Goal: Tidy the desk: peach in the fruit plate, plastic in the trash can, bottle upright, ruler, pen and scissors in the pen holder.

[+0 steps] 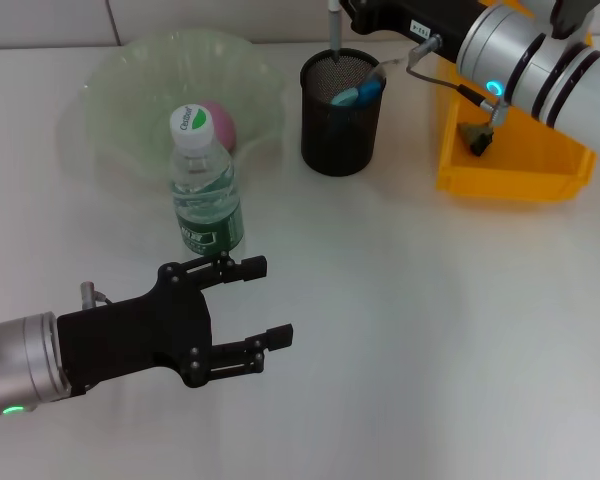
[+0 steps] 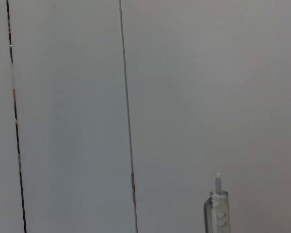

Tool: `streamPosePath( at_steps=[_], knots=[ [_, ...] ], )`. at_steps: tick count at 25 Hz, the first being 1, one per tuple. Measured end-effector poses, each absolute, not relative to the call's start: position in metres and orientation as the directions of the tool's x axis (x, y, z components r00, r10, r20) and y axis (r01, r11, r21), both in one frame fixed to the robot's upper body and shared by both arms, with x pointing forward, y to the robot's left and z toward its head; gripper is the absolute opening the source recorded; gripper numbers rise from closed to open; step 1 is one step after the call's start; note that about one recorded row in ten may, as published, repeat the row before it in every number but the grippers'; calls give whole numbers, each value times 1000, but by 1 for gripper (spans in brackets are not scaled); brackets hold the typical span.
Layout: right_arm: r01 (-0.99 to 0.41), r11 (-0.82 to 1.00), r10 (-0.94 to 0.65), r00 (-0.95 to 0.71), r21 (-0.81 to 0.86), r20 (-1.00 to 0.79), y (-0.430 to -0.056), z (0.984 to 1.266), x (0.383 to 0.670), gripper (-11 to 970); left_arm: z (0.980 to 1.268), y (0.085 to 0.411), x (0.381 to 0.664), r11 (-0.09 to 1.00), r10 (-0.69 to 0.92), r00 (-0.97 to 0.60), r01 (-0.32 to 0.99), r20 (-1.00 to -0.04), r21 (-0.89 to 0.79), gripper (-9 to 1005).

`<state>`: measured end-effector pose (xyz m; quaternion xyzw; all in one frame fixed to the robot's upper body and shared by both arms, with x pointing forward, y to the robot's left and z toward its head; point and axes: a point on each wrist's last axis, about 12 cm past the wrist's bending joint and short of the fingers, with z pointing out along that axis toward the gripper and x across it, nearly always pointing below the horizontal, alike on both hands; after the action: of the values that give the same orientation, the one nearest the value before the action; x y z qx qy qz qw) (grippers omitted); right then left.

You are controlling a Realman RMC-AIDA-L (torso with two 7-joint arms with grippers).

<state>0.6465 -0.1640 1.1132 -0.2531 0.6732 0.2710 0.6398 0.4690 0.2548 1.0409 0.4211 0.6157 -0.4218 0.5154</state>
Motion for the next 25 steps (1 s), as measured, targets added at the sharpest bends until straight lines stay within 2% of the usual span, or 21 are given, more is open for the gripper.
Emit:
streamPosePath(
  at_steps=[14, 20, 24, 25],
  knots=[
    [-708, 707, -45, -63, 13, -997, -163, 1103, 640, 144, 1040, 256, 468, 295, 87, -118, 951, -989, -87, 782],
    [-712, 702, -28, -59, 23, -998, -168, 1100, 634, 338, 1039, 256, 468, 297, 89, -117, 951, -989, -86, 782],
    [-725, 686, 84, 5, 54, -996, -182, 1108, 621, 417, 1040, 257, 467, 304, 81, -117, 949, -990, -87, 782],
    [-733, 673, 187, 42, 97, -981, -199, 1117, 609, 437, 1040, 257, 467, 306, 79, -117, 948, -990, -88, 782]
  ],
)
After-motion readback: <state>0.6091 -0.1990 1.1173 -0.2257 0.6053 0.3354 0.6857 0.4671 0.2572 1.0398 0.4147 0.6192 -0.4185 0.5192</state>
